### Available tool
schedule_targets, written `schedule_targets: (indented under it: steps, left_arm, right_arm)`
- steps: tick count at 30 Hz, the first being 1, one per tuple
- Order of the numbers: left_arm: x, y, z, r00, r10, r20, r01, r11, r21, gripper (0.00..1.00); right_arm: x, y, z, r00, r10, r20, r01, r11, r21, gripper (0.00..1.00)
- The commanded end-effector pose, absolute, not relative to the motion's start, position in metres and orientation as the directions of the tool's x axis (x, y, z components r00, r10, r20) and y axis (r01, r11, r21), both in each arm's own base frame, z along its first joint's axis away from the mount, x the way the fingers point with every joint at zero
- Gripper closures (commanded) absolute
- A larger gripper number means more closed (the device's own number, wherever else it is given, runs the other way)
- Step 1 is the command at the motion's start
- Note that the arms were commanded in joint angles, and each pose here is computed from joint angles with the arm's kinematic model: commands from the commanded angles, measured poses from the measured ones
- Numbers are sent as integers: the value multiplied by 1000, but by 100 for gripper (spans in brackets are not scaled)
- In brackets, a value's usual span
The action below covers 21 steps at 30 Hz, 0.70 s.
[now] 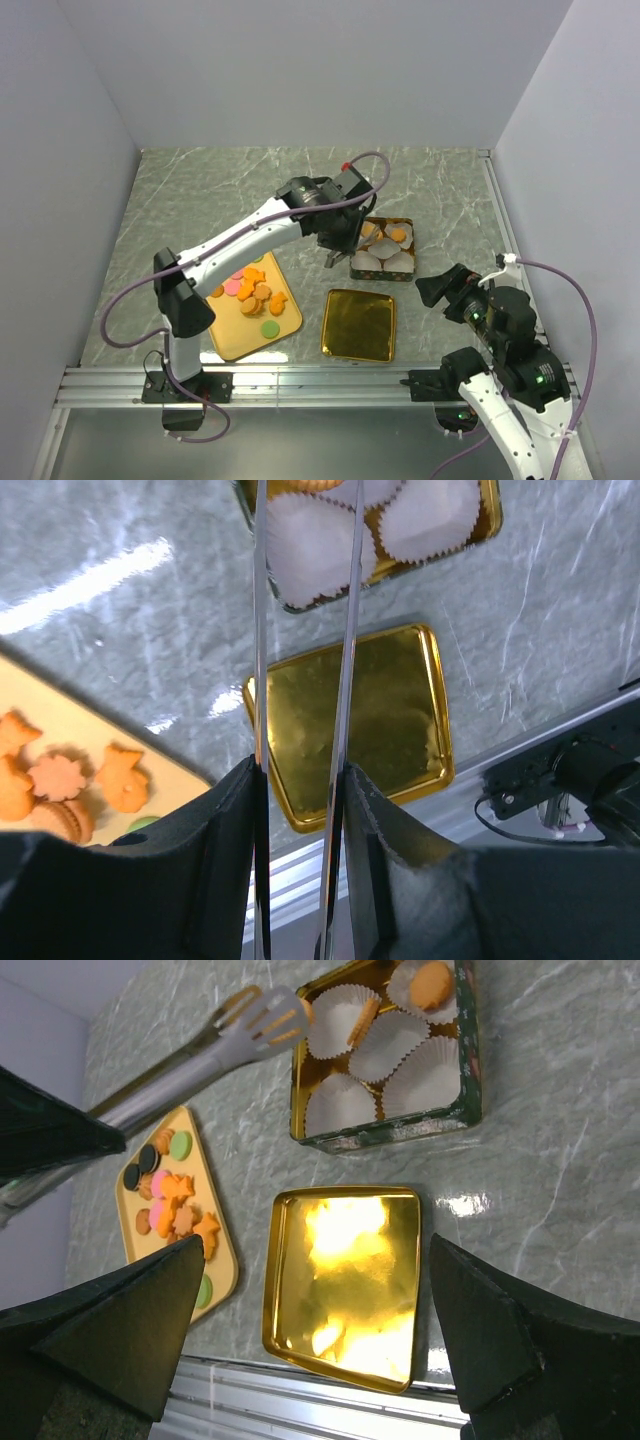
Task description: Pack the cookies
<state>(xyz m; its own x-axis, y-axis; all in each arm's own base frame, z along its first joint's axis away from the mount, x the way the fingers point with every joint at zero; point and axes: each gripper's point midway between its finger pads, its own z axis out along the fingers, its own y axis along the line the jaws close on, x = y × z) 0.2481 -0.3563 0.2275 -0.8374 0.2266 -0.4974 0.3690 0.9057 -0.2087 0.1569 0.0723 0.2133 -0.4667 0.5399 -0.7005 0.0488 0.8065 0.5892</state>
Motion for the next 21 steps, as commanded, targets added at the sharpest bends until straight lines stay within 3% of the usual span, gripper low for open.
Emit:
schedule_targets:
  steps: [1, 21]
  left_arm:
    - [247, -378, 240, -817, 242, -523, 424, 868, -260, 66]
    - [247, -410, 216, -837, 265, -479, 443, 842, -308, 66]
  right_arm:
    - [155, 66, 230, -415, 569, -710, 48, 793, 608, 0]
    - [160, 71, 218, -431, 591, -682, 68, 775, 629, 0]
